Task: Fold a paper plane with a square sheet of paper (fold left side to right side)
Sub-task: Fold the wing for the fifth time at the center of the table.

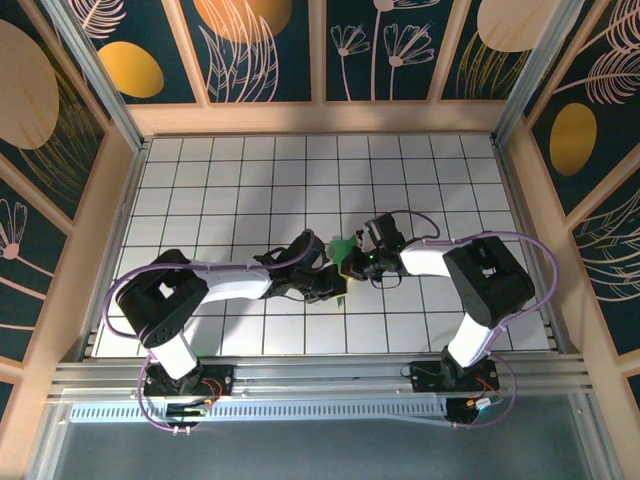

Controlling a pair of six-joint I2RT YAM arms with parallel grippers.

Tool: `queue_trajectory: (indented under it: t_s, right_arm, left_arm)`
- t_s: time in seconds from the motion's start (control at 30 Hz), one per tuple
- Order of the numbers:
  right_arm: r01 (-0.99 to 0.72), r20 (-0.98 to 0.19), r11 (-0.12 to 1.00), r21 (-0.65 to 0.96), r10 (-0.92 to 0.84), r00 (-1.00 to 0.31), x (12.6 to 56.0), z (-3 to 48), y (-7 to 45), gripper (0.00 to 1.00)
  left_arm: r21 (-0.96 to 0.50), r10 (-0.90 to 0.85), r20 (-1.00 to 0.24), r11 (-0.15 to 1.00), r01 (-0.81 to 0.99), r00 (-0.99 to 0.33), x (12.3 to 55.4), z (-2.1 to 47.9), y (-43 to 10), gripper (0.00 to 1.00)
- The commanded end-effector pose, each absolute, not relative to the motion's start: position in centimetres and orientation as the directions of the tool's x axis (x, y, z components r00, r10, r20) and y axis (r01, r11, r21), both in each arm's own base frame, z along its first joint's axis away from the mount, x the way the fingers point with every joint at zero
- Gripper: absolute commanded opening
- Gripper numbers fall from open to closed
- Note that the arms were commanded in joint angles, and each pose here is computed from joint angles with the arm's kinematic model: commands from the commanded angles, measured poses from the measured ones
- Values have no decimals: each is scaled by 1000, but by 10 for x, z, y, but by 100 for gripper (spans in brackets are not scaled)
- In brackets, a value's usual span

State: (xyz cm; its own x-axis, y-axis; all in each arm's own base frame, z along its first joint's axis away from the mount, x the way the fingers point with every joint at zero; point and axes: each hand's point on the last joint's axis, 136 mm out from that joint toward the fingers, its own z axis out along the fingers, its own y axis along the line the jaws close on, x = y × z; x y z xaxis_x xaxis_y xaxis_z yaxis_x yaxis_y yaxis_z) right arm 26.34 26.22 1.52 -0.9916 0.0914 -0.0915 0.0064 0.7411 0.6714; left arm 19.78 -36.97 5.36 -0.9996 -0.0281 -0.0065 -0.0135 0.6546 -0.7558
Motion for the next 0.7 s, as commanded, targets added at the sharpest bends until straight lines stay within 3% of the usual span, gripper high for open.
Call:
queue_trajectory:
  t_s: [0.0,0.67]
  right_arm:
    - [62,-15,821,567,85,-996,242,-19,245,0]
    - [29,-53,812,584,73,-996,250,-2,252,0]
  left_arm:
    - [-752,-35,35,658,-49,-999,196,44,-375,0]
    - [-682,-118,85,717,-144,-989,193,5,-358,0]
